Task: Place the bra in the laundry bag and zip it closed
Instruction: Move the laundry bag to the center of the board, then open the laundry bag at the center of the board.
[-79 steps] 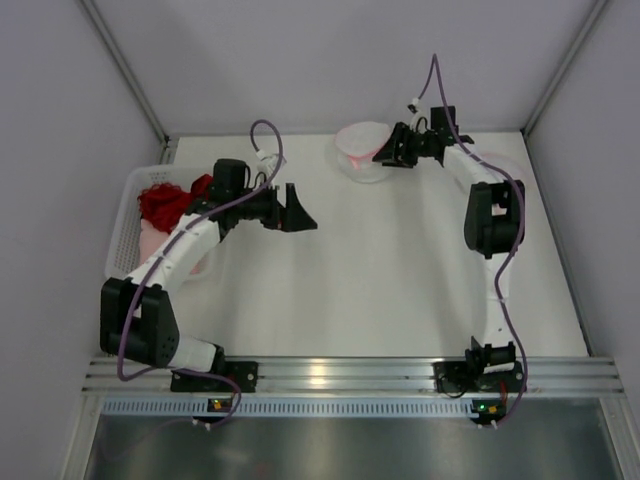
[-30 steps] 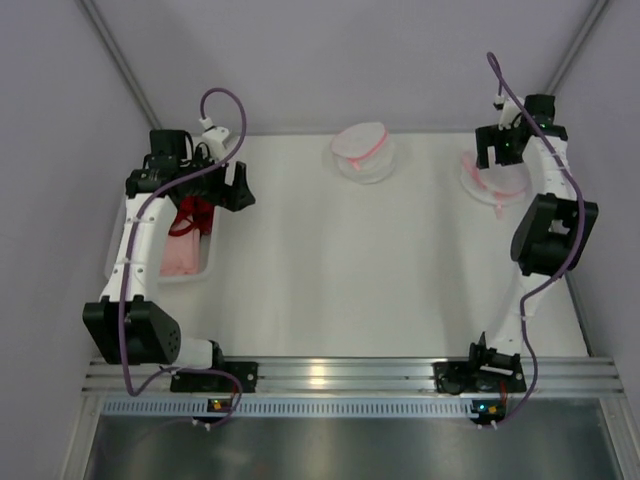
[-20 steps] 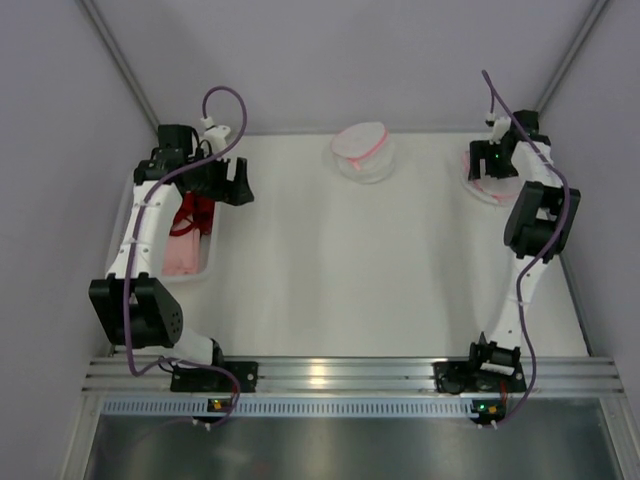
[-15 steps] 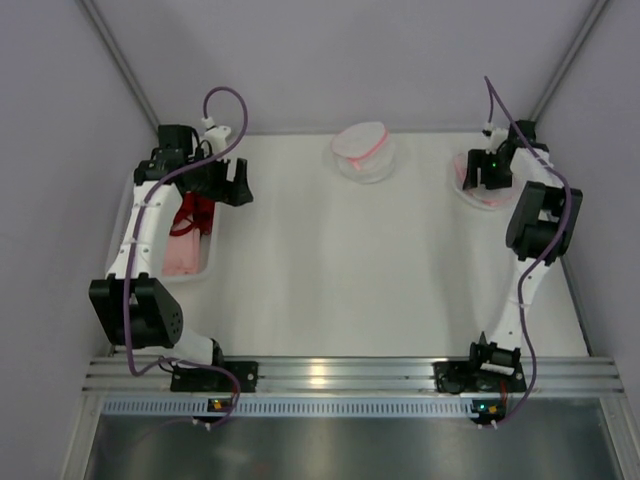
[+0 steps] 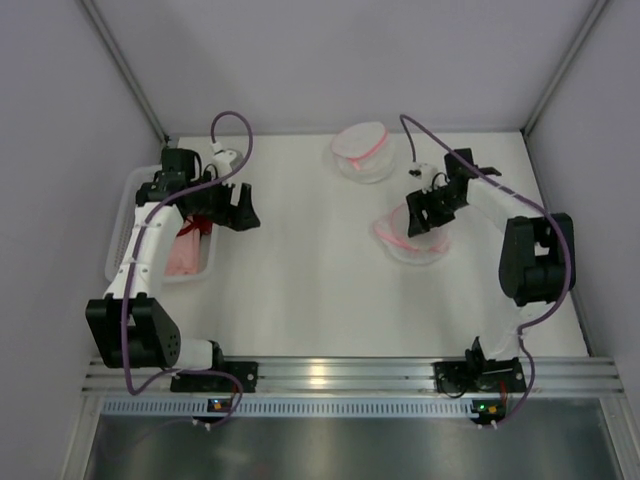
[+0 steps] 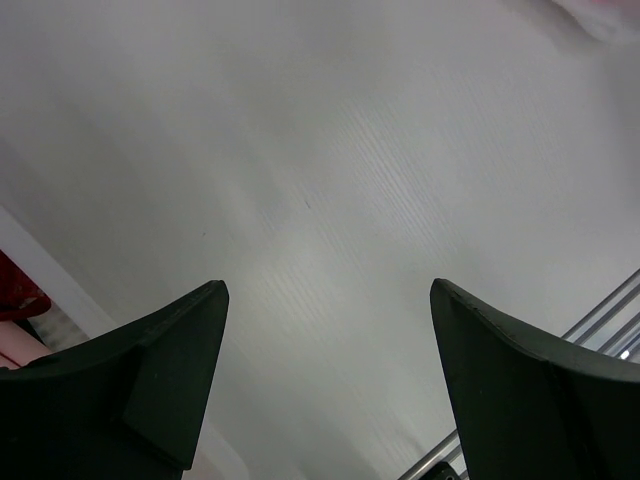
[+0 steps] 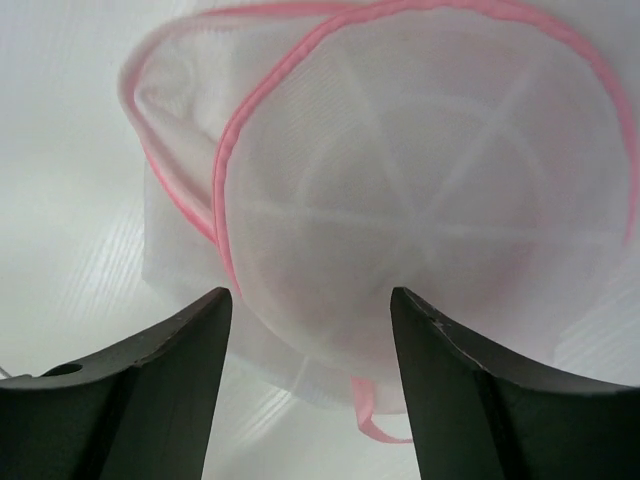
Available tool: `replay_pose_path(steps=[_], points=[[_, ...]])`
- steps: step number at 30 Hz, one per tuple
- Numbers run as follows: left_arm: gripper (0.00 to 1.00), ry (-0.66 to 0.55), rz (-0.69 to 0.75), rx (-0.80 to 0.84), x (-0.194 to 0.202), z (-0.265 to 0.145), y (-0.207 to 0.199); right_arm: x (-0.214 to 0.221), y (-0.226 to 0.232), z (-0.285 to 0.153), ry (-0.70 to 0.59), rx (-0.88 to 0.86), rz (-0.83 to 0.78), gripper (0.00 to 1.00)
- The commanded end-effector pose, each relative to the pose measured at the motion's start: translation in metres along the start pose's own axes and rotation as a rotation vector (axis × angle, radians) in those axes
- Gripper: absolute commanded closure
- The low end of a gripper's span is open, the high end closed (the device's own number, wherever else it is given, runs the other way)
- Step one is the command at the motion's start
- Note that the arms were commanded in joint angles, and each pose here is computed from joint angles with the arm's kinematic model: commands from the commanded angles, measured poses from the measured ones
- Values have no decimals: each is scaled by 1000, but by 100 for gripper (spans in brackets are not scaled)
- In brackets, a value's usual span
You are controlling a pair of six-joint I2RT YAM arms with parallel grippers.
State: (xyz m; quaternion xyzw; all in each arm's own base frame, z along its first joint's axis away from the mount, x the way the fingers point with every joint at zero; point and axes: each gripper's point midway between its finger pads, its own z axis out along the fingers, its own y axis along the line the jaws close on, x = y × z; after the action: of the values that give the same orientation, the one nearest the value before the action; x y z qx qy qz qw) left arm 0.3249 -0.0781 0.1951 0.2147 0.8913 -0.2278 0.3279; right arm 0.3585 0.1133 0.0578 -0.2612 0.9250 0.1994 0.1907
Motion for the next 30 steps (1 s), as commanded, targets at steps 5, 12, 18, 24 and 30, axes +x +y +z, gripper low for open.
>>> replay_pose_path(steps=[5, 12, 18, 24, 30], points=[[12, -102, 9, 38, -28, -17, -17, -54, -19, -80, -185, -30, 47, 32], [14, -96, -56, 42, -33, -14, -16, -44, -81, -52, -125, 49, 252, 41], [14, -93, -65, 26, -32, -14, -14, -50, -105, -30, -138, -55, 398, 43], [14, -98, -66, -1, -35, -17, -10, -48, -113, -7, -161, -168, 545, 39], [14, -93, -71, -9, -36, -15, -8, -52, -89, 0, -182, -358, 632, 46]])
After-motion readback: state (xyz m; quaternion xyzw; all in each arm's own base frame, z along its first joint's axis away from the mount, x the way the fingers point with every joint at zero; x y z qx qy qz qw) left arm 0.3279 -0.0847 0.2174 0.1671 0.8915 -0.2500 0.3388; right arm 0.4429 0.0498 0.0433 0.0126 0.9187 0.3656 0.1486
